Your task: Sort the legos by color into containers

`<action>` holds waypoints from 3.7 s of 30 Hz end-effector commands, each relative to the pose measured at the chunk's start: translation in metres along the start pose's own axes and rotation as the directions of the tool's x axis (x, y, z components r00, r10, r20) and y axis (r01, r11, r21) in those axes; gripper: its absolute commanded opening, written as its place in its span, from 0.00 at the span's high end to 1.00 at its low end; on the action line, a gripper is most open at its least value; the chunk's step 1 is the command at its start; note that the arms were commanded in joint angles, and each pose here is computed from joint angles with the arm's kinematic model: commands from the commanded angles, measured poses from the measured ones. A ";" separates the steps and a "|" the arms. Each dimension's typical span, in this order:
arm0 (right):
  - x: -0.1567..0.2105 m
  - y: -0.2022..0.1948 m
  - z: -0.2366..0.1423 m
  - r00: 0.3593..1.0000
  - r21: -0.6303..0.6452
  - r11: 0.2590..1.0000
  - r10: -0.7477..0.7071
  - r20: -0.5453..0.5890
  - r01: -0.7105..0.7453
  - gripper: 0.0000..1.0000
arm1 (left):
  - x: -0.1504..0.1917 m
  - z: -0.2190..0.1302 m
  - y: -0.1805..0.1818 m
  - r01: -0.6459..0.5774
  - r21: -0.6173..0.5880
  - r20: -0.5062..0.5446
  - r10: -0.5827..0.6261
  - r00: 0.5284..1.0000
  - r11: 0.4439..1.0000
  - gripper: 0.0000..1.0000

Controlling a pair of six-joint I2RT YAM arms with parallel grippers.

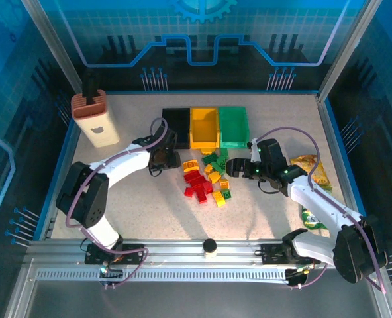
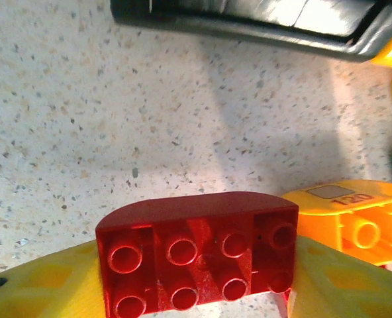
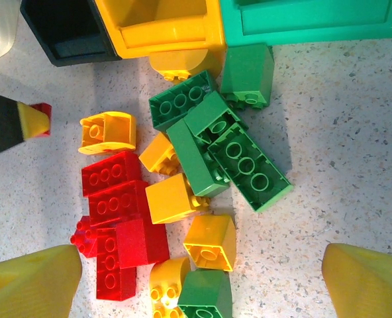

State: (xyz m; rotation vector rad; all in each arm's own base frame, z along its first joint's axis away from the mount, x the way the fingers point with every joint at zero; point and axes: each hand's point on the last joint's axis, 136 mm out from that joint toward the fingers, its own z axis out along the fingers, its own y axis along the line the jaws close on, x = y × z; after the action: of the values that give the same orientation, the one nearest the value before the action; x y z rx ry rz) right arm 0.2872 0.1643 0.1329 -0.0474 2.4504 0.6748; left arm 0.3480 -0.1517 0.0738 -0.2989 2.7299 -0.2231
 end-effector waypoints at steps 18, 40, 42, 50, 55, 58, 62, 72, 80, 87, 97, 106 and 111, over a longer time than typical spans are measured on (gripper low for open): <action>0.010 0.003 -0.013 1.000 -0.029 0.999 -0.014 0.011 0.014 0.06 | -0.128 -0.040 -0.038 -0.032 0.039 0.199 0.024 0.980 0.999 0.44; 0.025 0.058 -0.014 0.952 -0.090 0.954 -0.293 -0.091 0.285 0.09 | -0.111 -0.114 -0.057 -0.111 0.195 0.376 0.030 0.926 0.974 0.07; 0.036 0.067 -0.007 0.930 -0.092 0.942 -0.334 -0.151 0.323 0.11 | -0.084 -0.120 -0.051 -0.133 0.220 0.401 0.034 0.916 0.966 0.07; 0.064 0.128 0.022 0.863 -0.164 0.904 -0.426 -0.272 0.395 0.13 | 0.010 -0.151 0.021 -0.094 0.289 0.486 -0.061 0.872 0.953 0.08; 0.085 0.143 0.052 0.823 -0.155 0.903 -0.429 -0.373 0.401 0.15 | 0.038 -0.151 0.054 -0.029 0.283 0.487 -0.117 0.865 0.959 0.08; 0.088 0.143 0.067 0.818 -0.086 0.916 -0.390 -0.423 0.392 0.21 | 0.044 -0.146 0.059 -0.021 0.265 0.476 -0.111 0.872 0.964 0.08; 0.090 0.141 0.077 0.839 -0.003 0.935 -0.319 -0.442 0.354 0.24 | 0.044 -0.139 0.060 -0.021 0.239 0.462 -0.095 0.882 0.971 0.09; 0.119 0.147 0.100 0.824 0.068 0.945 -0.242 -0.511 0.320 0.35 | 0.044 -0.137 0.067 -0.003 0.212 0.474 -0.100 0.875 0.977 0.09; 0.125 0.129 0.107 0.834 0.208 0.924 -0.171 -0.525 0.320 0.37 | 0.045 -0.138 0.073 0.024 0.212 0.485 -0.127 0.865 0.977 0.09; 0.133 0.130 0.119 0.827 0.211 0.928 -0.151 -0.541 0.307 0.35 | 0.041 -0.139 0.074 0.030 0.201 0.501 -0.129 0.856 0.979 0.09; 0.137 0.137 0.119 0.832 0.265 0.894 -0.181 -0.525 0.362 0.34 | 0.039 -0.144 0.077 0.030 0.187 0.515 -0.124 0.848 0.982 0.09; 0.135 0.112 0.119 0.847 0.370 0.855 -0.138 -0.513 0.363 0.32 | 0.038 -0.145 0.080 0.039 0.183 0.528 -0.131 0.839 0.982 0.09; 0.130 0.111 0.128 0.852 0.377 0.851 -0.143 -0.503 0.366 0.32 | 0.035 -0.147 0.079 0.040 0.182 0.533 -0.133 0.835 0.983 0.09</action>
State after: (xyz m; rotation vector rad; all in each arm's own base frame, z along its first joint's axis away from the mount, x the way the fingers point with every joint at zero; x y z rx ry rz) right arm 0.2214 0.3470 0.0317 -0.4329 2.9118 0.0134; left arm 0.2444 -0.0702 0.1787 -0.3562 2.1305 -0.3453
